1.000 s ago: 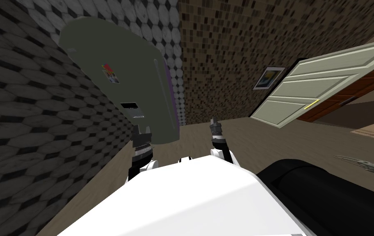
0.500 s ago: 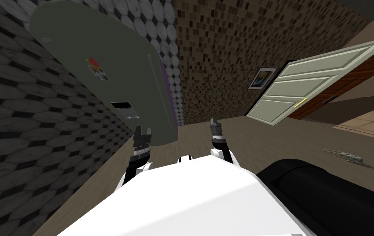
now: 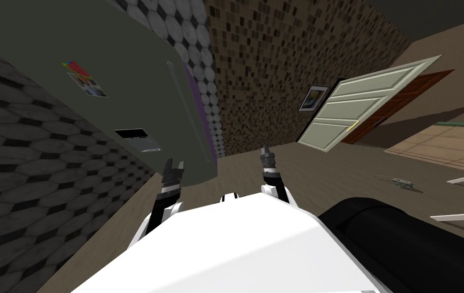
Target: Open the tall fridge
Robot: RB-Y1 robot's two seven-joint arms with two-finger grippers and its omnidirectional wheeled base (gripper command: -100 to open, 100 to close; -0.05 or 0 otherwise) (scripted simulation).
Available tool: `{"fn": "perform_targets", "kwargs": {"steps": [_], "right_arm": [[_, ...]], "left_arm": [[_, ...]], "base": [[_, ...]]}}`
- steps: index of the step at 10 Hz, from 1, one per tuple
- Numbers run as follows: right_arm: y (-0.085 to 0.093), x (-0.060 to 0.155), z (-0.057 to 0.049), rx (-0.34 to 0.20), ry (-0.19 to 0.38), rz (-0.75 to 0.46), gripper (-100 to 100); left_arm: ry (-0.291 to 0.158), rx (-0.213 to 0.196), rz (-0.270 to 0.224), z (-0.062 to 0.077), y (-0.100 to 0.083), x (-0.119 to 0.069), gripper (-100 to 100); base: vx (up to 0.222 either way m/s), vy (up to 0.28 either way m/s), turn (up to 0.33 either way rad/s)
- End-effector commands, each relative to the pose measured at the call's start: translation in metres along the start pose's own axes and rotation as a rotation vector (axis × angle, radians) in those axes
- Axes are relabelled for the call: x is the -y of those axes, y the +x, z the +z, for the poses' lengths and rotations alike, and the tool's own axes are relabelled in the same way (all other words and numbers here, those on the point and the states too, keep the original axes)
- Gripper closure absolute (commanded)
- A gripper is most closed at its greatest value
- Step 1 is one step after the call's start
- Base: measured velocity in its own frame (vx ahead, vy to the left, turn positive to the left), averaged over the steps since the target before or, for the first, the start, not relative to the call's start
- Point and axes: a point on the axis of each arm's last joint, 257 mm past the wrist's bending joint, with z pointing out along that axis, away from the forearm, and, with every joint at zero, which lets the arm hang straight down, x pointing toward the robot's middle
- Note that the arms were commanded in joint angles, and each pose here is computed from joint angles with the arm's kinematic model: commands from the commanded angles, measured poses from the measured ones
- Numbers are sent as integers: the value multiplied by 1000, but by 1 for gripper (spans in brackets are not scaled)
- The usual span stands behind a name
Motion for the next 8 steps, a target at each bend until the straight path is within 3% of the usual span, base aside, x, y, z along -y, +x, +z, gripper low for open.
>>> {"fn": "perform_targets", "kwargs": {"steps": [1,8], "right_arm": [[0,0,0,0,0,0,0],[0,0,0,0,0,0,0]], "left_arm": [[-43,34,11,0,-30,-24,-100],[-136,168,15,-9,-115,-70,-100]], "base": [[76,-32,-129],[71,-36,-140]]}}
